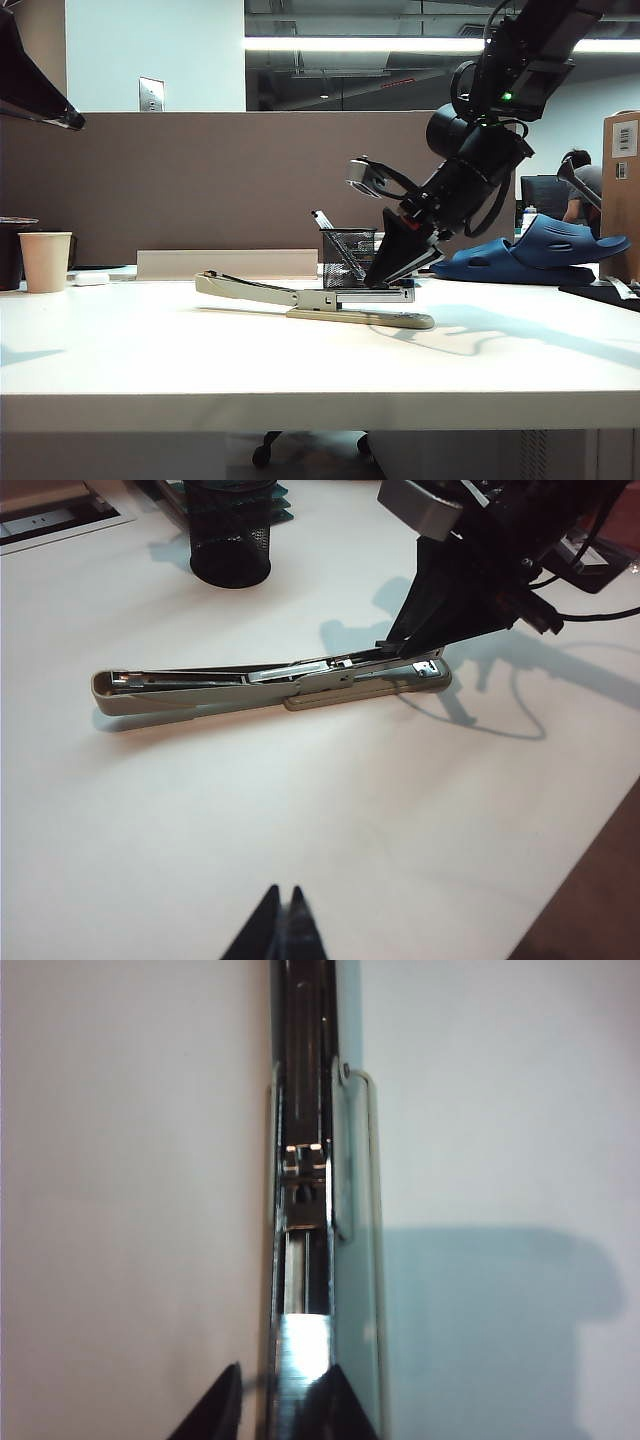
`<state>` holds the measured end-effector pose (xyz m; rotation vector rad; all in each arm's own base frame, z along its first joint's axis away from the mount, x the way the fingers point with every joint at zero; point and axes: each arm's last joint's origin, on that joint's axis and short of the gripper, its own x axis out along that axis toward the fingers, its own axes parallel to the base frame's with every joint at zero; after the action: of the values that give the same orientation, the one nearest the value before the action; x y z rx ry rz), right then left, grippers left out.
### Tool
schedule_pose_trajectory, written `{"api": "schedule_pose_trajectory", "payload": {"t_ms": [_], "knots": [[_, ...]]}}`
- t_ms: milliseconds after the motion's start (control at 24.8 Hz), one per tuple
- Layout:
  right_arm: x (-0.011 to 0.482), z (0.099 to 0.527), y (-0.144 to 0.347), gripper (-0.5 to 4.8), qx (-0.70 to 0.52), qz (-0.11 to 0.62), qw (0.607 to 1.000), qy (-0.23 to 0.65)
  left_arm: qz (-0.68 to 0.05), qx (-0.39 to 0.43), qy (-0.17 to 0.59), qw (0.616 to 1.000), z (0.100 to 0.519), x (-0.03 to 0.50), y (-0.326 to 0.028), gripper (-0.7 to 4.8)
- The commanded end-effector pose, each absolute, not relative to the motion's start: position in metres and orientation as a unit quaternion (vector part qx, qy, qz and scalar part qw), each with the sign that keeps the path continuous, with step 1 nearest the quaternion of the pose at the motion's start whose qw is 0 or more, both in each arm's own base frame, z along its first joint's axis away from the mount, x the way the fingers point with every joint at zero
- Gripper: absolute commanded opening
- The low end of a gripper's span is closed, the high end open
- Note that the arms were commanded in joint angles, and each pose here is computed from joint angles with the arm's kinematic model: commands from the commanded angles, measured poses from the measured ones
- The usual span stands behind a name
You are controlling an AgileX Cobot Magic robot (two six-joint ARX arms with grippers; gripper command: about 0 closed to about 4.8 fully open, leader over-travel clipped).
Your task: Pick up a set of staples and put them into the open stapler.
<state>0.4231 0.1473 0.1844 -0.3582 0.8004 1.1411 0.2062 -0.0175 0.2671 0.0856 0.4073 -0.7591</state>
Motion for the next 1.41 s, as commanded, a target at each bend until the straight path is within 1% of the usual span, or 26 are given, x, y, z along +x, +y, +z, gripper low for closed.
{"api": "schedule_pose_trajectory", "payload": {"t_ms": [40,121,322,443,685,967,1048,1088,1410], "knots": [[0.423,0.19,0.148,1.09,-0.166,0.525,0.754,0.357,-0.371,0.046,0.19,0.908,0.269,0.206,-0.018,-0.02],[0.422,0.193,0.148,1.19,-0.167,0.525,0.755,0.355,-0.371,0.046,0.19,0.908,0.269,0.206,-0.018,-0.02],[0.42,0.202,0.147,1.19,-0.17,0.525,0.759,0.347,-0.371,0.047,0.19,0.908,0.269,0.206,-0.018,-0.02],[0.418,0.201,0.149,1.18,-0.168,0.527,0.754,0.354,-0.371,0.046,0.19,0.908,0.269,0.206,-0.018,-0.02],[0.42,0.199,0.148,1.17,-0.185,0.512,0.759,0.358,-0.371,0.046,0.19,0.908,0.269,0.206,-0.018,-0.02],[0.42,0.193,0.149,1.17,-0.183,0.513,0.755,0.365,-0.371,0.046,0.19,0.908,0.269,0.206,-0.018,-0.02],[0.42,0.193,0.149,1.1,-0.182,0.513,0.754,0.368,-0.371,0.046,0.19,0.908,0.269,0.206,-0.018,-0.02],[0.42,0.193,0.149,0.95,-0.182,0.513,0.754,0.369,-0.371,0.046,0.19,0.908,0.269,0.206,-0.018,-0.02],[0.418,0.192,0.148,0.94,-0.18,0.514,0.75,0.375,-0.371,0.046,0.19,0.908,0.269,0.206,-0.018,-0.02]]}}
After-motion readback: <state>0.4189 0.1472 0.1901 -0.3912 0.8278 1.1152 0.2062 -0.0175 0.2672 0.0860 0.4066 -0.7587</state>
